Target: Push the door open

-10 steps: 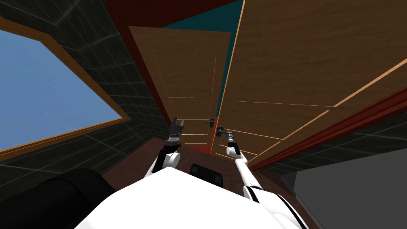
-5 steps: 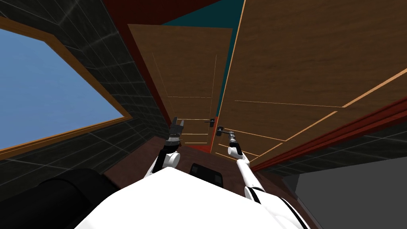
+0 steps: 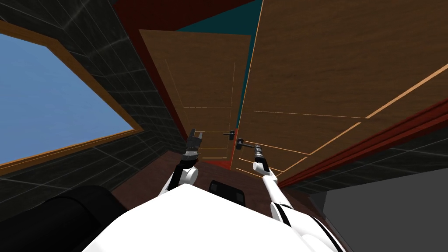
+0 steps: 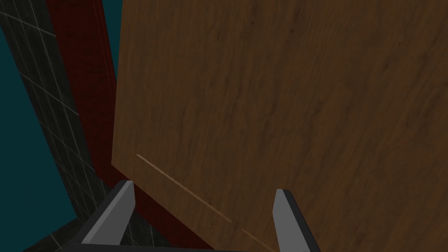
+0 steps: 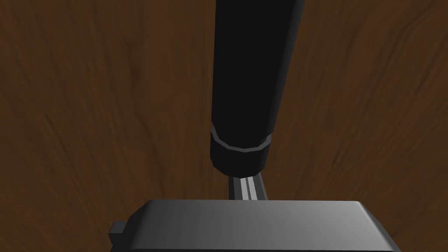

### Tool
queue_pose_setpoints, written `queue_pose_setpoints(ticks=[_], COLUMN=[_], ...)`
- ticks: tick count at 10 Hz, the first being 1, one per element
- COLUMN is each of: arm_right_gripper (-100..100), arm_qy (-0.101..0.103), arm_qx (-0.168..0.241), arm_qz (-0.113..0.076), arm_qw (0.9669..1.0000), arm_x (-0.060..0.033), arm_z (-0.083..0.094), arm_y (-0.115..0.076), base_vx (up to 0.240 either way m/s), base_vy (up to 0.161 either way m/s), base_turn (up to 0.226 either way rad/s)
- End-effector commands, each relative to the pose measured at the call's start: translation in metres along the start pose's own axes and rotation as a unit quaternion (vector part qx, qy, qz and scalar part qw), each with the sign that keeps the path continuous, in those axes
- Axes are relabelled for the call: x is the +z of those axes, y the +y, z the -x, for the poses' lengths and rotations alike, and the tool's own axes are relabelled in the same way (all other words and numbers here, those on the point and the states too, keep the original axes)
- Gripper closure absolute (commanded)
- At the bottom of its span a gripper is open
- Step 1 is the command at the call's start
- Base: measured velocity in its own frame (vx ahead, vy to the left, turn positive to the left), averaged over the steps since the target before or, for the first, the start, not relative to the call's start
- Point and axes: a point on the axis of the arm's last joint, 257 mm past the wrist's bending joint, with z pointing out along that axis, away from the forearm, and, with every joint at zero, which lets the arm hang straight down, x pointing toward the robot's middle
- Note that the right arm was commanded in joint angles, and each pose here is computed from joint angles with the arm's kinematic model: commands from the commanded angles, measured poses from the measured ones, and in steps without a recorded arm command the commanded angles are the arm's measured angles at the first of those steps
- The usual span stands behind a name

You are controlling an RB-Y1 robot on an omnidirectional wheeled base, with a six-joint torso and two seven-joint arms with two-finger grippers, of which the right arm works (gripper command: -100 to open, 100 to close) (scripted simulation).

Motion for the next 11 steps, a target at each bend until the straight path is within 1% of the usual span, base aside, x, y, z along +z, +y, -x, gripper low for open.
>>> queue_pose_setpoints(ticks=[1, 2, 7, 10, 11], arm_right_gripper=[-100, -100, -100, -100, -100], arm_qy=[0.006, 0.009, 0.035, 0.049, 0.046], arm_qx=[0.003, 0.004, 0.015, 0.020, 0.019], arm_qz=[-0.003, -0.004, -0.015, -0.021, -0.019], arm_qw=[1.0000, 0.9999, 0.9992, 0.9984, 0.9986], arm_x=[0.0006, 0.0007, 0.0019, 0.0019, 0.0010], arm_z=[-0.009, -0.012, -0.050, -0.069, -0.064], arm_y=[-0.001, -0.001, -0.003, -0.004, -0.004], base_vx=[-0.092, -0.162, -0.198, -0.180, -0.084], base_vy=[-0.012, 0.077, 0.110, 0.098, 0.044], base_turn=[0.007, 0.034, 0.023, 0.020, -0.003])
